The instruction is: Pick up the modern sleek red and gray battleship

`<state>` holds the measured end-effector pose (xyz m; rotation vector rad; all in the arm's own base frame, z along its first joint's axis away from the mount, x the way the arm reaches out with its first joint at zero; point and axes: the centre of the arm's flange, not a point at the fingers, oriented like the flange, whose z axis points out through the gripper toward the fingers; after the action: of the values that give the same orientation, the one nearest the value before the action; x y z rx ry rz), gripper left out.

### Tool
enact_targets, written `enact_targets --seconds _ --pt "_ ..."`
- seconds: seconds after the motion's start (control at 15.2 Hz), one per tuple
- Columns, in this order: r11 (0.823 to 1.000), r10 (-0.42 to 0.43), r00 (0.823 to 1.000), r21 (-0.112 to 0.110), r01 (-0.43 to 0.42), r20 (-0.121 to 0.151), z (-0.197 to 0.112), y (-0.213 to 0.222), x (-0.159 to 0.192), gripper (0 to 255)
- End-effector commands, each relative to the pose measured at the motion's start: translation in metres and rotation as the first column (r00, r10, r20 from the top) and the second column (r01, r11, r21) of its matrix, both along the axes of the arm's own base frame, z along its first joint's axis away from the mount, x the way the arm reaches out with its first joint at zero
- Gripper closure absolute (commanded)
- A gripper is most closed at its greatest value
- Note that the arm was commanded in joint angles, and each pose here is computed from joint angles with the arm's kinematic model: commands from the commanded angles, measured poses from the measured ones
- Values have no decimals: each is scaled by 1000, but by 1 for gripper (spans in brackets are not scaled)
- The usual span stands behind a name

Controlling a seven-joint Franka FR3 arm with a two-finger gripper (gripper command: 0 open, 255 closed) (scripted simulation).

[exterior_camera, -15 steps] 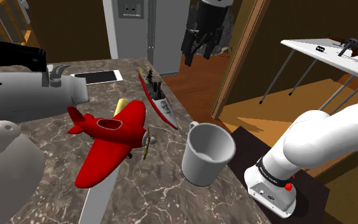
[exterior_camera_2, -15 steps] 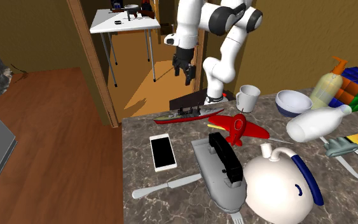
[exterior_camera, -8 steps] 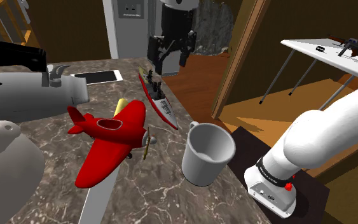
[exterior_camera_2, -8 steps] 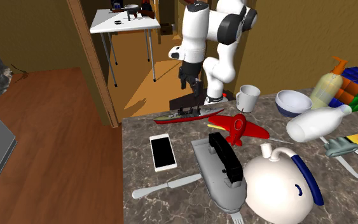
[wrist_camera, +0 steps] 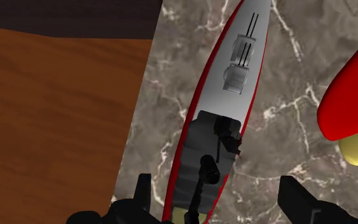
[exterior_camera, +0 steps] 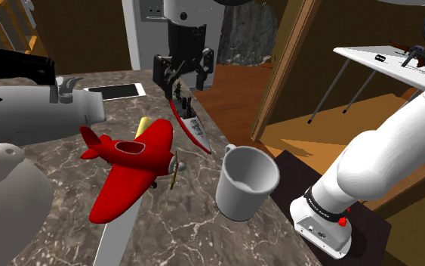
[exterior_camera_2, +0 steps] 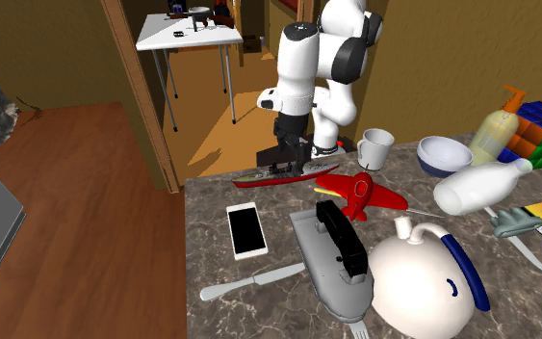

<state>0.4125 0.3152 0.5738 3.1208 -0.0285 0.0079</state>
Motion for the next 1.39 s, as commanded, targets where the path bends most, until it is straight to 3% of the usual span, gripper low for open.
enact_targets --seconds 0.0,0.2,0.26,0.86,1.32 --pt "1000 0 1000 0 0 0 -11 0 0 0" --pt "1000 0 1000 0 0 0 -19 0 0 0" --pt "1000 0 1000 0 0 0 -19 0 0 255" --pt "1000 0 1000 0 0 0 -19 0 0 255" --pt "1000 0 1000 0 0 0 18 0 0 255"
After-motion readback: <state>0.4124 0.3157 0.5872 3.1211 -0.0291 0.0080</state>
